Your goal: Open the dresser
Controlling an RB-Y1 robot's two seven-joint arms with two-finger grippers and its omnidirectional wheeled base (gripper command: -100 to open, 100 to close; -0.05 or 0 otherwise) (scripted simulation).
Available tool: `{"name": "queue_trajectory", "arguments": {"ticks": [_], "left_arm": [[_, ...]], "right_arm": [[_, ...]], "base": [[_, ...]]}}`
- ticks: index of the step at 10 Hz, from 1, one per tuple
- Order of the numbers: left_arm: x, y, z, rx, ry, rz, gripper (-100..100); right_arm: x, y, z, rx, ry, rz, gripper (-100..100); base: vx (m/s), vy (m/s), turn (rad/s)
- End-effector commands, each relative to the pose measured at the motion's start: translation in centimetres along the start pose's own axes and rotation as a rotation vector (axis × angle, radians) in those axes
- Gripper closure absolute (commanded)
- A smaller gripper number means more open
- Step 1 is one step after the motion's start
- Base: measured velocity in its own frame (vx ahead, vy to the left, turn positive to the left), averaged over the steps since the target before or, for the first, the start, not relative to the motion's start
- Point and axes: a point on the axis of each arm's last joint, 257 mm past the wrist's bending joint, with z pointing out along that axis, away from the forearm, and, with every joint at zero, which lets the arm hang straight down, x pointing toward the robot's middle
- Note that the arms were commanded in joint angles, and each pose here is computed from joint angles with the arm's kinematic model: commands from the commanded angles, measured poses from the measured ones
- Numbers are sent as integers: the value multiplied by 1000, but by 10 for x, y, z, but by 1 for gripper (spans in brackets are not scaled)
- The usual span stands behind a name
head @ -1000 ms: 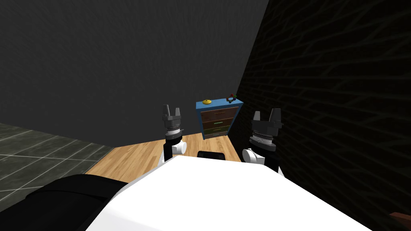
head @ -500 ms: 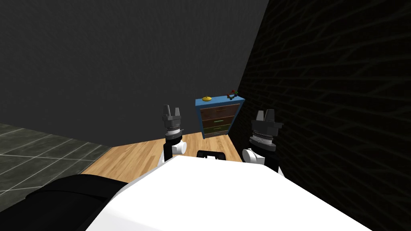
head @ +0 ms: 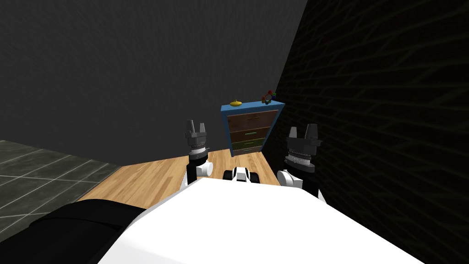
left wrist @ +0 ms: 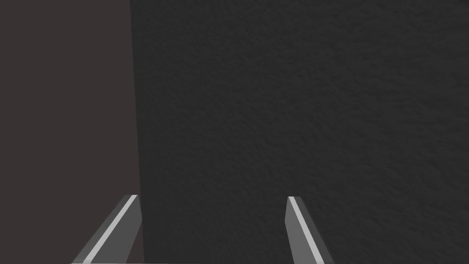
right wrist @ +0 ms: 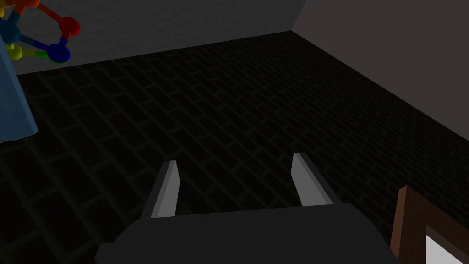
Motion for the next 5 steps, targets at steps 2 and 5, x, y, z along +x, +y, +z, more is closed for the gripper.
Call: {"name": "queue_trajectory", "arguments": {"ticks": [2, 5], "left_arm": [[0, 0, 0, 0, 0, 0, 0], [0, 0, 0, 0, 0, 0, 0]], "right_arm": [[14, -15, -2, 33, 118, -116, -100], [24, -35, -6, 69, 212, -267, -100]], "base": [[-4, 14, 62], [-2, 21, 107]]}}
